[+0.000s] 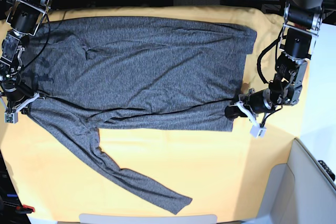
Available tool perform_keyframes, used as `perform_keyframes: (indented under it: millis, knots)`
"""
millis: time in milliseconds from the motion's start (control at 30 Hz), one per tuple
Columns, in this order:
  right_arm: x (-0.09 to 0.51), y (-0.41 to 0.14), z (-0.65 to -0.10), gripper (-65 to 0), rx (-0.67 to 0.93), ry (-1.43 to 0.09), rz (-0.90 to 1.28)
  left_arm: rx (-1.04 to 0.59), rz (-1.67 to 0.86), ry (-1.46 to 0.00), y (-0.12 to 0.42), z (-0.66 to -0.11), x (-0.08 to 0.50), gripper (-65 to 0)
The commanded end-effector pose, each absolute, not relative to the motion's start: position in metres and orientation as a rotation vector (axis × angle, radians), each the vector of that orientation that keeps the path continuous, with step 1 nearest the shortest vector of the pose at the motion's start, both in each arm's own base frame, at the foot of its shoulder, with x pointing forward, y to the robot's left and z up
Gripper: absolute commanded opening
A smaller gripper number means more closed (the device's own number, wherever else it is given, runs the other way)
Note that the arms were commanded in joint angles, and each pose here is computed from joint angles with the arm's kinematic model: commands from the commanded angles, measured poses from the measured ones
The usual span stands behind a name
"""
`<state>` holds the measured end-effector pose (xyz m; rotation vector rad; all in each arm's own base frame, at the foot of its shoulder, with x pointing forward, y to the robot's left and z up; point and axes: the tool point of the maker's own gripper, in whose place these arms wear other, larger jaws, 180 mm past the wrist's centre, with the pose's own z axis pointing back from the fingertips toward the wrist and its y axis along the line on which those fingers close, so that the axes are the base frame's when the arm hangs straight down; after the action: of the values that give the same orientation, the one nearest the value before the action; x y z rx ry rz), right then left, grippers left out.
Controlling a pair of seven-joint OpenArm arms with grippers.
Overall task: Fold the T-shirt properly
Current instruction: 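Lift the hem with both grippers and fold it toward the collar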
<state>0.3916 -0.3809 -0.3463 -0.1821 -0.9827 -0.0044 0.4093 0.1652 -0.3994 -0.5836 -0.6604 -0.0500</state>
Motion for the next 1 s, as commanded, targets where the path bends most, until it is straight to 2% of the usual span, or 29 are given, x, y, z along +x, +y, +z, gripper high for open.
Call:
perform_keyframes:
  millis: [0, 500, 967]
  knots:
    - [0.398, -0.392, -0.322, -65.0, -0.219, -1.044, 0.006, -0.591, -0.049, -0.733, 0.176, -0.372, 0.424, -64.6]
    - [0.354, -0.415, -0.326, -65.0, -0.283, -1.027, -0.030, -0.612, -0.147, -0.823, 0.180, -0.309, 0.379, -64.6]
    - [0.328, -0.413, -0.341, -65.0, -0.302, -0.975, 0.003, -0.617, -0.182, -0.720, 0.165, -0.342, 0.312, -64.6]
